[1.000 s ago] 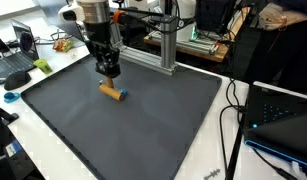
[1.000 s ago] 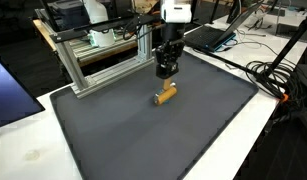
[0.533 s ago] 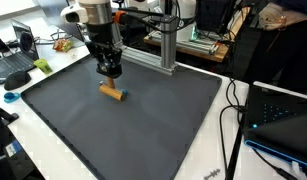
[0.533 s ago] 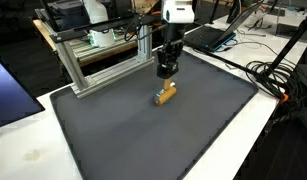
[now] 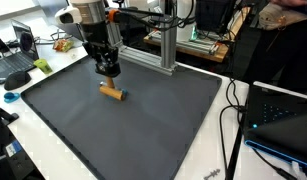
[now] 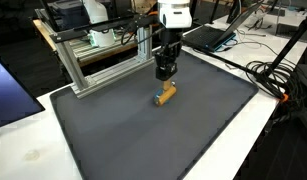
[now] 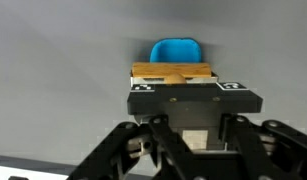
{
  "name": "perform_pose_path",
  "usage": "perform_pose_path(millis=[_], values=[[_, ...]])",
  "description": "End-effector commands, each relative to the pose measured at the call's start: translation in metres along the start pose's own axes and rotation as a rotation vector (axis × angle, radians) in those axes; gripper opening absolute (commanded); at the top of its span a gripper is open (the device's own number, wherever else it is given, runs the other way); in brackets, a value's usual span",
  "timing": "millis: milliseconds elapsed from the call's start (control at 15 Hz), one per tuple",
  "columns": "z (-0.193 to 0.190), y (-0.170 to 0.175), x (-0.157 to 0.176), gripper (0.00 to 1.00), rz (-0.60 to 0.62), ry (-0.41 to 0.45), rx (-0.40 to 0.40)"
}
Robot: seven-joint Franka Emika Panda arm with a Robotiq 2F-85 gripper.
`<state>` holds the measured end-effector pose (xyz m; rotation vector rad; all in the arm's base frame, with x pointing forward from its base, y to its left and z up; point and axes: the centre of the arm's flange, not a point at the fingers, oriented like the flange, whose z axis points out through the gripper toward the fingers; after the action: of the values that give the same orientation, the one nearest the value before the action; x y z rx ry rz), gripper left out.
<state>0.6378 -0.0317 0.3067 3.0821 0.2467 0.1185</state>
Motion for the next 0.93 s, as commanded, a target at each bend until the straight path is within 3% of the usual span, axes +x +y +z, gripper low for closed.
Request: perform_pose_path(millis=[0, 867], values=[[0.038, 0.006, 0.002, 0.22, 0.014, -0.094, 0.082], [0.037, -0.01, -0.026, 0.22, 0.014, -0.117, 0.031]])
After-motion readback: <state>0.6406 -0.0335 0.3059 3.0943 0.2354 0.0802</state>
